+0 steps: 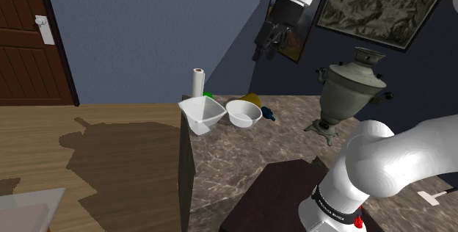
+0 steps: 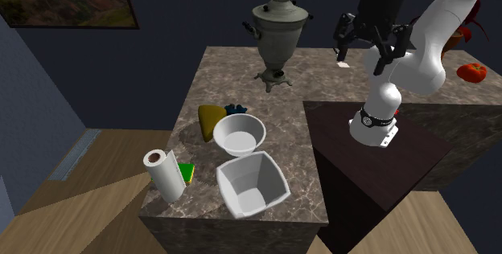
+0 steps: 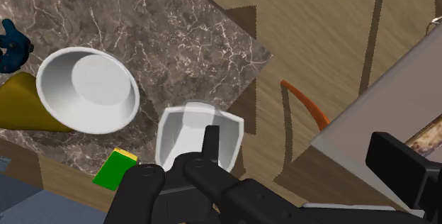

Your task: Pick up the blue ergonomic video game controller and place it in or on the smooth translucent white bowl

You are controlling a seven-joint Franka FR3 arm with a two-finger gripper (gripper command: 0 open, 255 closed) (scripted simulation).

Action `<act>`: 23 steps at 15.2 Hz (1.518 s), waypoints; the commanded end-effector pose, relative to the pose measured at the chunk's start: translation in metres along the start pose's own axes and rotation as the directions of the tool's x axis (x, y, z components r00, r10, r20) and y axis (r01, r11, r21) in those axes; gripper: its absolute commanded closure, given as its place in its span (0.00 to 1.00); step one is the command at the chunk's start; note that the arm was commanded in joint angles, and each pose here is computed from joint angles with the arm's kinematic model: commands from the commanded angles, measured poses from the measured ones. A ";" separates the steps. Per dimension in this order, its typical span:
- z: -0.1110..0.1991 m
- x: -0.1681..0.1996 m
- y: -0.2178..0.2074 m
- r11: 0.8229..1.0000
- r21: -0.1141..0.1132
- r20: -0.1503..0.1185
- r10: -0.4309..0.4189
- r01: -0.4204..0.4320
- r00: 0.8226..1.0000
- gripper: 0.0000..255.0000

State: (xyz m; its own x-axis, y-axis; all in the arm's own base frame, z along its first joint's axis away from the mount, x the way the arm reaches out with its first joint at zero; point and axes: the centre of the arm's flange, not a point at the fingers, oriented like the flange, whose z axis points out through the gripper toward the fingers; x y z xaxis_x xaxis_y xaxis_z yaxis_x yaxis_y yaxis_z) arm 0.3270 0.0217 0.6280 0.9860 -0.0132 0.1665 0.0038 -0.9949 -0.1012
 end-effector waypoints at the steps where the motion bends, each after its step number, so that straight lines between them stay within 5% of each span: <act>1: 0.000 0.000 0.000 1.000 0.000 0.000 0.000 0.000 1.000 0.00; 23: 0.186 -0.003 0.206 0.994 -0.111 0.037 -0.012 0.016 0.999 0.00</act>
State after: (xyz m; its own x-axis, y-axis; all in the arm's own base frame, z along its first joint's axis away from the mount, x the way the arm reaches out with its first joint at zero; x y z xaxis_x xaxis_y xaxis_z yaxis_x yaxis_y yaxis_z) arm 0.3554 -0.1522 0.4316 0.9913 0.0005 0.1313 0.0000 -1.0000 0.0040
